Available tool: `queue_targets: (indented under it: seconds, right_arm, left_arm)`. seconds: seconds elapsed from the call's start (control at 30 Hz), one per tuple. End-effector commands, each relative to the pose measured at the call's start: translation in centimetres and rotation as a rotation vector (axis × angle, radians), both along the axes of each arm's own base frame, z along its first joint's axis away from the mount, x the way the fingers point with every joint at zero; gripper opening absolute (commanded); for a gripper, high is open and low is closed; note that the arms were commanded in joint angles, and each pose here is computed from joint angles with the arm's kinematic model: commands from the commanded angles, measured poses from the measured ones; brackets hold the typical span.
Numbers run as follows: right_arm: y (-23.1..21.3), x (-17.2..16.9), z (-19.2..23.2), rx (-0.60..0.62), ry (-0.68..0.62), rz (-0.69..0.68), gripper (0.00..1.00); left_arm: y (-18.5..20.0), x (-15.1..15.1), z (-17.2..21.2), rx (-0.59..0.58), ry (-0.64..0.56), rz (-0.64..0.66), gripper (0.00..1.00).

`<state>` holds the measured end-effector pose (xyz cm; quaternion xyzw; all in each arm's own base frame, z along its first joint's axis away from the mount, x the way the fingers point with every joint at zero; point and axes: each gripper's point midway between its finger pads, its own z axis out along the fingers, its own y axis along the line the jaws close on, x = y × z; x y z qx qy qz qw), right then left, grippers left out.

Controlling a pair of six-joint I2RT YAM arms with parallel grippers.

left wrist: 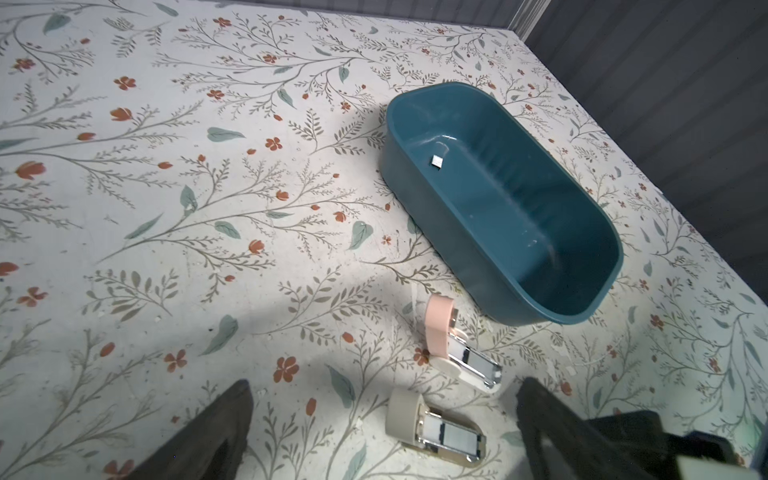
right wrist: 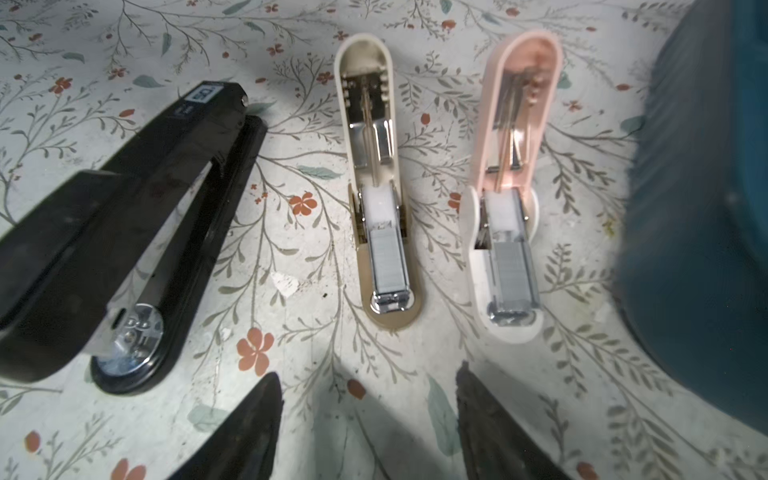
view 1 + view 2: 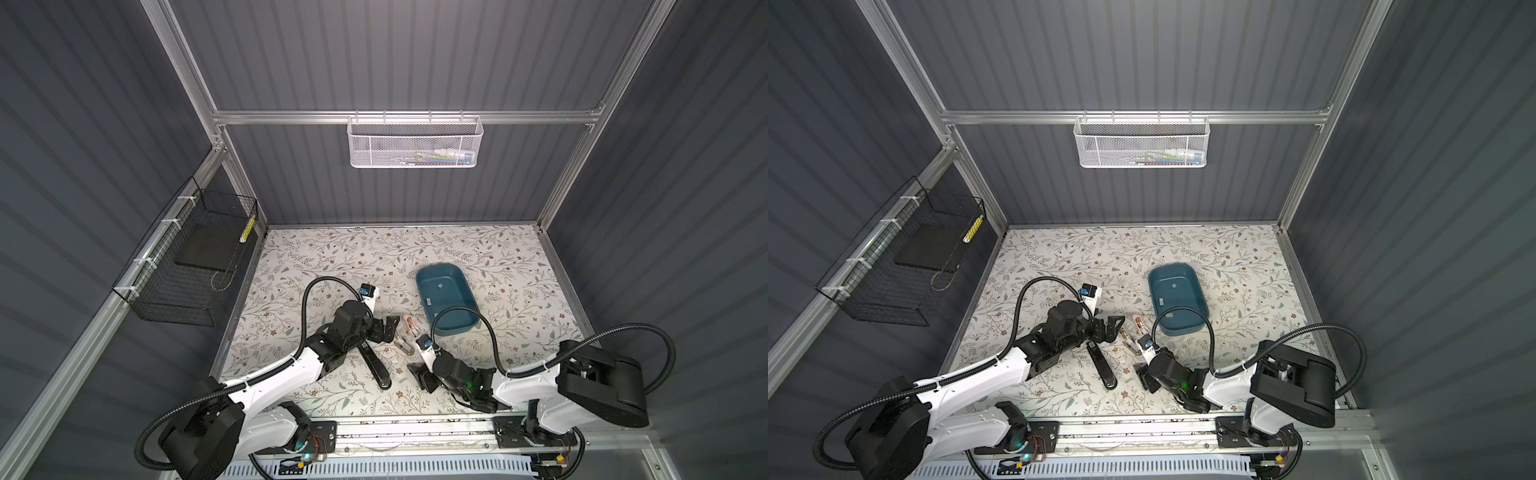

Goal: Load the staples into the stapler

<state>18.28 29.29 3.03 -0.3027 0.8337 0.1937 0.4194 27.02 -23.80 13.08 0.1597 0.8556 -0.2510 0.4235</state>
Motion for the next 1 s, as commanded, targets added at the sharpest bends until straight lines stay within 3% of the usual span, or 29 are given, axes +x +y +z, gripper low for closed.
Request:
queue_targets:
  seconds: [0.0,0.37,0.97]
  right_arm:
    - [0.8,1.1,0.7,0.051,0.005,-0.019,0.68]
    - [0.8,2.9,-2.3,0.029,0.059,-0.048,0.66]
    - [1.5,2.0,-4.3,-0.053,0.093,-0.007,0.50]
  left_arm:
    - [-0.2,-0.4,-0.1,-0.029,0.017,-0.006,0.99]
    - [0.1,-0.6,-0.3,-0.030,0.021,-0.001,1.00]
    - [0.5,-0.3,-1.3,-0.008,0.038,0.034,0.99]
